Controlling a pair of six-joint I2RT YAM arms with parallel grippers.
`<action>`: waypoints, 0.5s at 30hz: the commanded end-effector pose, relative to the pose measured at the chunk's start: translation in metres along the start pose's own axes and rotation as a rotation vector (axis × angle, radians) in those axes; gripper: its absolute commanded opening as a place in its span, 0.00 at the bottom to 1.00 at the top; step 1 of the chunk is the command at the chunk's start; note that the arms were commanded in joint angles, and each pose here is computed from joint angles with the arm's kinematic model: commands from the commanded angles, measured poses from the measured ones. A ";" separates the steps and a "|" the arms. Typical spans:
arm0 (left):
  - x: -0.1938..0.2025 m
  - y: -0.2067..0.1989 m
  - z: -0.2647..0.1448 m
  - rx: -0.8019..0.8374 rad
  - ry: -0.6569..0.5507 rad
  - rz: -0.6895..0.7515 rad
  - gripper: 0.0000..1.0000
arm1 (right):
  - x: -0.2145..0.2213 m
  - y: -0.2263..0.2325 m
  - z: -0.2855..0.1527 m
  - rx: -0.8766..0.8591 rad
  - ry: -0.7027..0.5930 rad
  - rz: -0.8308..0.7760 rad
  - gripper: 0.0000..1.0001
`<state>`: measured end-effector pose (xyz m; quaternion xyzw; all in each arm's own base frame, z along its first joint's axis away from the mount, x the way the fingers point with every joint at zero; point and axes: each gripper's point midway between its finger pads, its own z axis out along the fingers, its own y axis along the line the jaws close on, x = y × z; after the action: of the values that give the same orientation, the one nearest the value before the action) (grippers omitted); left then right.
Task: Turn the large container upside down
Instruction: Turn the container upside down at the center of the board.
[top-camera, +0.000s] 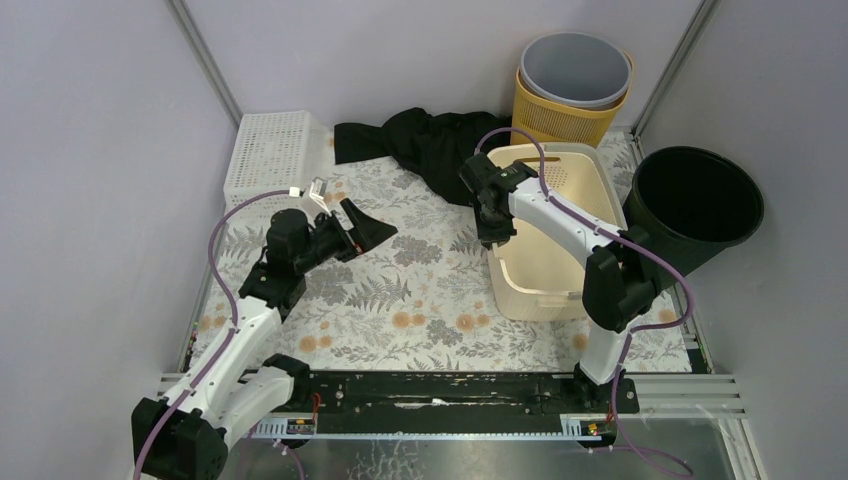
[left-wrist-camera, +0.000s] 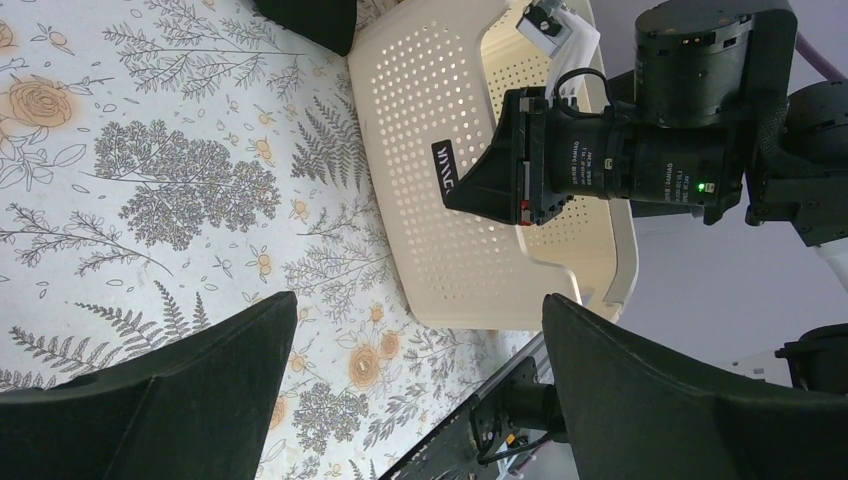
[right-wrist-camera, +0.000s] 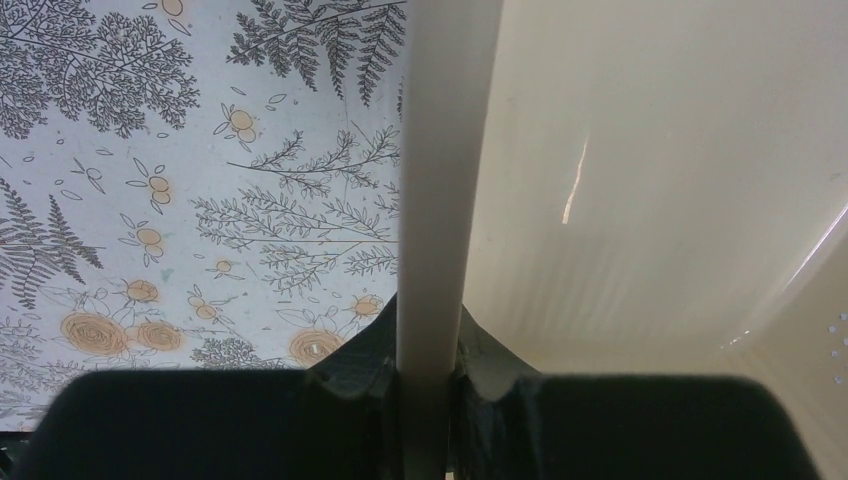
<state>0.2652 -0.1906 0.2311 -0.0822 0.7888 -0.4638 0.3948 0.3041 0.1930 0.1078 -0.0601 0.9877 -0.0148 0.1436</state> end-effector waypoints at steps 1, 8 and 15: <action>0.002 -0.001 -0.002 0.011 -0.008 0.011 1.00 | 0.000 0.012 -0.006 -0.073 0.000 -0.046 0.00; -0.003 0.002 -0.005 -0.022 -0.030 0.039 1.00 | -0.002 0.021 -0.019 -0.135 -0.025 -0.014 0.00; -0.005 0.003 -0.007 -0.042 -0.035 0.052 1.00 | -0.014 0.030 -0.051 -0.201 -0.092 0.004 0.00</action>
<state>0.2631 -0.1835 0.2252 -0.0873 0.7959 -0.4438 0.4024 0.2986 0.2018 0.1141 -0.0623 0.9883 0.0165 0.1379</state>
